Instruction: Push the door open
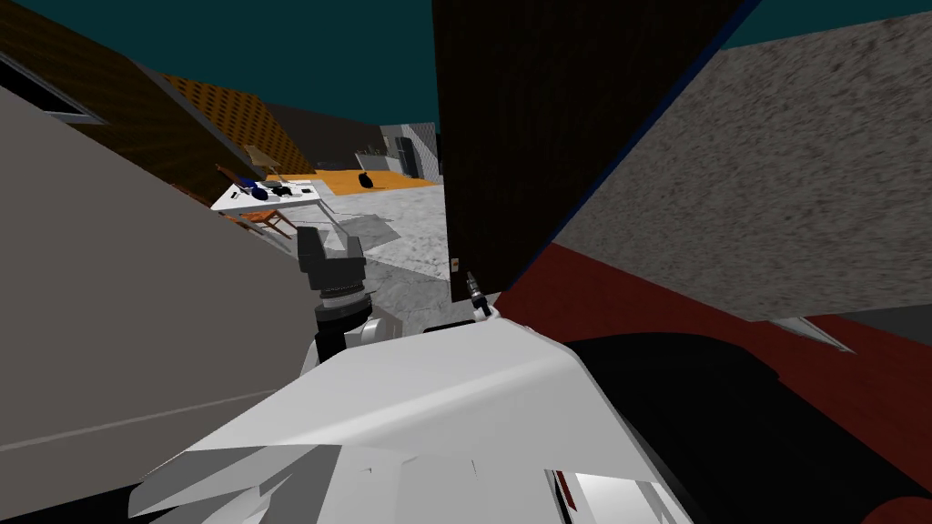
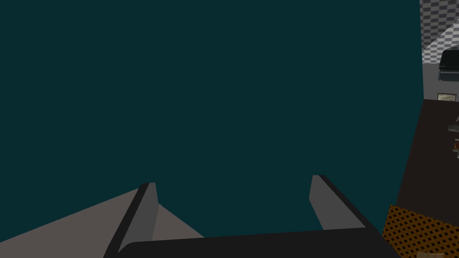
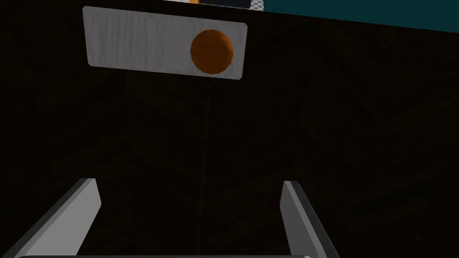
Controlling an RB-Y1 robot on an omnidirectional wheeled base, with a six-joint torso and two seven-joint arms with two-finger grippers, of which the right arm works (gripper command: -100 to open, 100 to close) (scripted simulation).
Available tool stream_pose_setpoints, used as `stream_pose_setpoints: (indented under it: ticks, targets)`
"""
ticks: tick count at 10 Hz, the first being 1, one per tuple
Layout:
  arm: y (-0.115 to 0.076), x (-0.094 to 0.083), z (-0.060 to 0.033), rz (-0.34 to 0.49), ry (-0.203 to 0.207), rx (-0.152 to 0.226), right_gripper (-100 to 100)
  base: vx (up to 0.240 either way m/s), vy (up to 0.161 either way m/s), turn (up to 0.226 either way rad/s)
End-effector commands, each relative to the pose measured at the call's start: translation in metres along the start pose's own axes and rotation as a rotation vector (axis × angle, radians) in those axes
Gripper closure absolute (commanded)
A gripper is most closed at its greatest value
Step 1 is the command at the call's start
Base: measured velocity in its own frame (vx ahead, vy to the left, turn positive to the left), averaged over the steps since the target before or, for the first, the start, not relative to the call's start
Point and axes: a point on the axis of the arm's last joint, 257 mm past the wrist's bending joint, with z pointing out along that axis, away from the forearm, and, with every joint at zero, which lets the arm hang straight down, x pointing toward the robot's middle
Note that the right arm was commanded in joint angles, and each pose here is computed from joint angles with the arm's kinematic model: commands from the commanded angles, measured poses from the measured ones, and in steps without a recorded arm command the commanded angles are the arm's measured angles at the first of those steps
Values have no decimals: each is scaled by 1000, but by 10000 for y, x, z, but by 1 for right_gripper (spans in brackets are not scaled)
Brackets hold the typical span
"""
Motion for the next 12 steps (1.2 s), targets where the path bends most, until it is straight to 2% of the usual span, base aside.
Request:
stream_pose_setpoints:
  ticks: [1, 2, 4, 5, 6, 7, 12]
  targets:
    - [15, 178, 24, 21, 1, 0, -100, -256, 43, -83]
    - [15, 178, 24, 21, 1, 0, -100, -182, 28, -41]
    - [53, 397, 54, 55, 4, -3, -100, -130, 6, -50]
    - [35, 349, 41, 47, 3, -1, -100, -47, -2, -5]
    - [12, 208, 21, 21, -4, 1, -100, 114, 1, 33]
    - [6, 159, 16, 12, -7, 1, -100, 206, 18, 30]
    - [2, 38, 8, -5, -20, -1, -100, 198, 47, 22]
